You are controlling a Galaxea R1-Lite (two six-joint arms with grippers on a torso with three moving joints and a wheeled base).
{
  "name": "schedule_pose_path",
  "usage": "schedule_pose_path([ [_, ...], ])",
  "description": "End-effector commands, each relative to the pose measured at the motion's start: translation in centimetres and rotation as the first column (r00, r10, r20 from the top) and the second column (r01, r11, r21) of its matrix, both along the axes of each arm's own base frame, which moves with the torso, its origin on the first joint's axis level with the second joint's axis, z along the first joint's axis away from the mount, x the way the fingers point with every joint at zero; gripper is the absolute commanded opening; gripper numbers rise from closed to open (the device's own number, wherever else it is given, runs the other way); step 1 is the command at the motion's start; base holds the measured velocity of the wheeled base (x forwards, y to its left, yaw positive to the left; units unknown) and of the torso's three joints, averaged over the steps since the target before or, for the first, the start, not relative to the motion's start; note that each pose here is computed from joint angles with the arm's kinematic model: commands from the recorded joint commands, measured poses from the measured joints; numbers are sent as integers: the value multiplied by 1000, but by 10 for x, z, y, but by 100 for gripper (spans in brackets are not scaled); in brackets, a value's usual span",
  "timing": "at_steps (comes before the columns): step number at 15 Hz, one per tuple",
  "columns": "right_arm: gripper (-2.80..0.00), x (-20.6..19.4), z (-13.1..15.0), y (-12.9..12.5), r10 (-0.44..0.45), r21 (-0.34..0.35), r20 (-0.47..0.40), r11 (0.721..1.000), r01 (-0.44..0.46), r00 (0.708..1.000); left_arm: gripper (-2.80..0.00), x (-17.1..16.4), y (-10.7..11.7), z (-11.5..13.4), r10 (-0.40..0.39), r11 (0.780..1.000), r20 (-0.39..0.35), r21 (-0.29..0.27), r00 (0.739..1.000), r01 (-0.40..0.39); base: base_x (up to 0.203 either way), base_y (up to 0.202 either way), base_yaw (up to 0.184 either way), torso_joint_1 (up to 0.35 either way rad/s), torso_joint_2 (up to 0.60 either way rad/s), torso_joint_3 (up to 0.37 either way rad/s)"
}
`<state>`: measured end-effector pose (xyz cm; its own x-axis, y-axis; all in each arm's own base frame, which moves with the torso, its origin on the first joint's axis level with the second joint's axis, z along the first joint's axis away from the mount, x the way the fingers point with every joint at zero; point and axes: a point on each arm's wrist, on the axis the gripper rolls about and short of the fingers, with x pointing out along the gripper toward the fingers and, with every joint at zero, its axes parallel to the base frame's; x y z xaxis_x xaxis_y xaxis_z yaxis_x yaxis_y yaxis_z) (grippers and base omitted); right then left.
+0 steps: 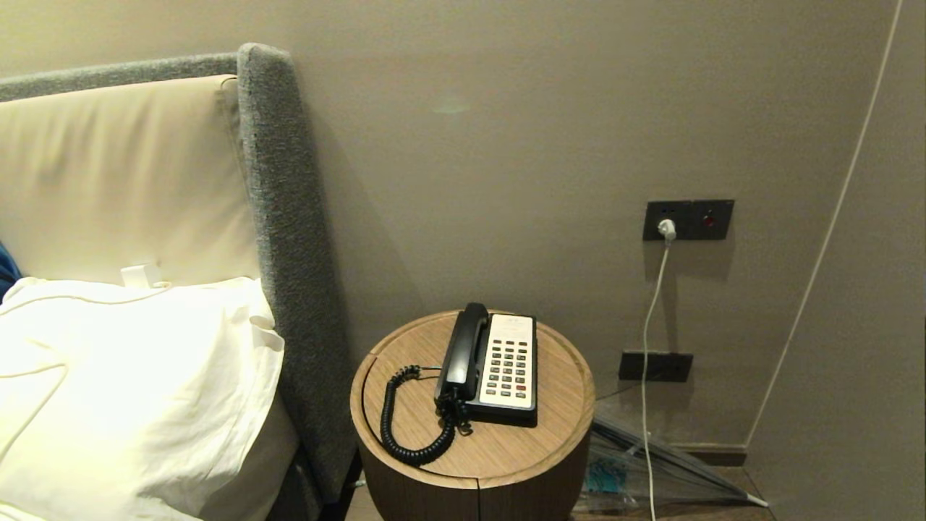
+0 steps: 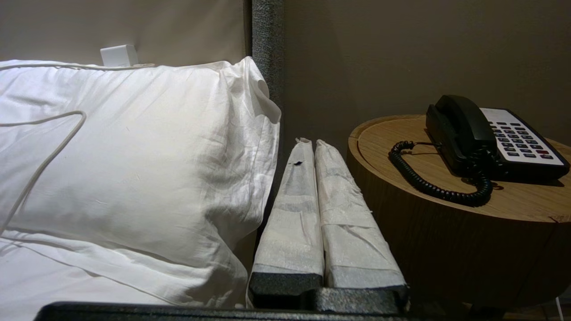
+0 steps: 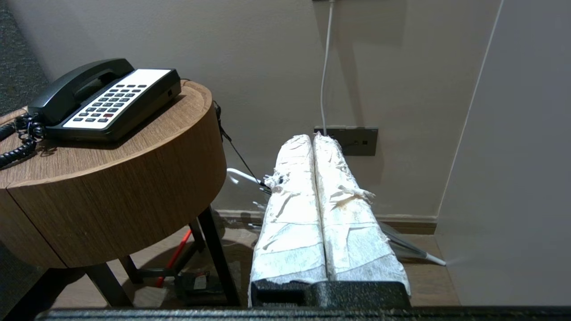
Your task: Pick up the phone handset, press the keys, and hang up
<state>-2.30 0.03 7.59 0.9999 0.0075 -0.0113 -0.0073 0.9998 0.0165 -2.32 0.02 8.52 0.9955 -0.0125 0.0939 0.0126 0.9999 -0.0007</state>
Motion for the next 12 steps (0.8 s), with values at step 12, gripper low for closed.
schedule_pose_path([
  [12,-280,0,0,0,2,-9,0,1000,-2,1000,-280,3,0,-11,0,1000,-39,0,999,0,0,0,0,0,0,0],
])
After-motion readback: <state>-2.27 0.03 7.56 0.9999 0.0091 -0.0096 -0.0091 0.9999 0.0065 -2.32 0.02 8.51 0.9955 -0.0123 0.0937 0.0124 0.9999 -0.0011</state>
